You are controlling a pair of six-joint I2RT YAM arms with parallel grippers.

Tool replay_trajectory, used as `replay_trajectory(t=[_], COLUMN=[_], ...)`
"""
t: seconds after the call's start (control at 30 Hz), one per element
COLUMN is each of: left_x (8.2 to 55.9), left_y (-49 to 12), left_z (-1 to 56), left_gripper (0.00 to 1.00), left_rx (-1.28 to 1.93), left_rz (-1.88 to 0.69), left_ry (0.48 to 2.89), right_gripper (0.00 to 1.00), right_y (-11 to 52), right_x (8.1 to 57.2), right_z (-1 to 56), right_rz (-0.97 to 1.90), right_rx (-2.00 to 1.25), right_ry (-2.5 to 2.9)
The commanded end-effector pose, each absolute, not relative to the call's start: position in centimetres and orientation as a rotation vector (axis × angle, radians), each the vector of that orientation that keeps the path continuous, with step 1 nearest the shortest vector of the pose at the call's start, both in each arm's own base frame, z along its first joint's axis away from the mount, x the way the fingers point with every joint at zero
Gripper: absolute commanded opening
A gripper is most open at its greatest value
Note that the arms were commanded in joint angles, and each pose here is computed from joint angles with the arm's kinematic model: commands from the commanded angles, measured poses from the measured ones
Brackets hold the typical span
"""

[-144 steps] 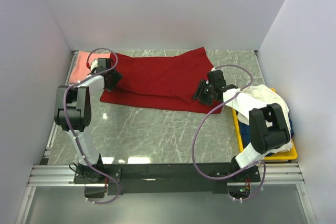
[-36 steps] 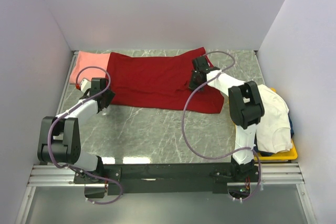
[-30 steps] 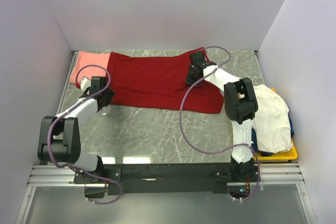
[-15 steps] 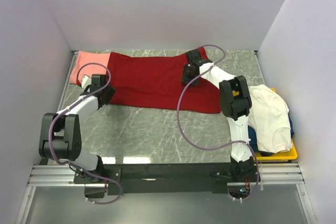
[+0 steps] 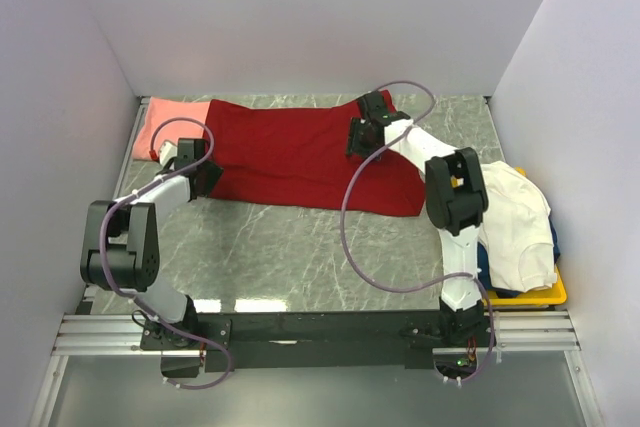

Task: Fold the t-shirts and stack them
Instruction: Fold the tshirt

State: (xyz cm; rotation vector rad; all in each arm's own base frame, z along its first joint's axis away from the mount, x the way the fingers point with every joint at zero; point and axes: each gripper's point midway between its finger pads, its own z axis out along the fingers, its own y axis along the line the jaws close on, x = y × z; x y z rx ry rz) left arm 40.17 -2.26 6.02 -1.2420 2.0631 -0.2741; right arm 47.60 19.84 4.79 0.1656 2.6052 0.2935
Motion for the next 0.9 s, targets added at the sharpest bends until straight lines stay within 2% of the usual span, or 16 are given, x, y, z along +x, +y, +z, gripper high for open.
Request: replay_trajectory(t=[0.0, 0.17, 0.27, 0.5, 0.87], left_x=[41.9, 41.4, 40.8, 39.1, 37.7], left_y=[-0.8, 1.0, 0.7, 1.6, 1.9], left_z=[6.9, 4.9, 4.4, 2.7, 7.4], left_gripper=[0.47, 0.46, 0.46, 0.46, 0.57], left_rx=[-1.255, -1.312, -1.31, -1.376, -1.325], left_rz=[-0.243, -0.189, -0.211, -0.225, -0.303], left_ry=[1.991, 1.987, 1.984, 1.989, 1.863], right_gripper=[0.58, 0.57, 0.57, 0.53, 0.53], right_y=[17.9, 15.6, 13.7, 10.2, 7.2], right_x=[48.9, 46.0, 41.1, 35.6, 30.9], right_z=[12.3, 12.2, 9.9, 7.8, 6.0], right_rz=[0.296, 0.284, 0.262, 0.371, 0.368], right_rx=[0.253, 0.395, 0.468, 0.632, 0.763], right_ry=[2.407, 2.403, 2.427, 2.412, 2.362])
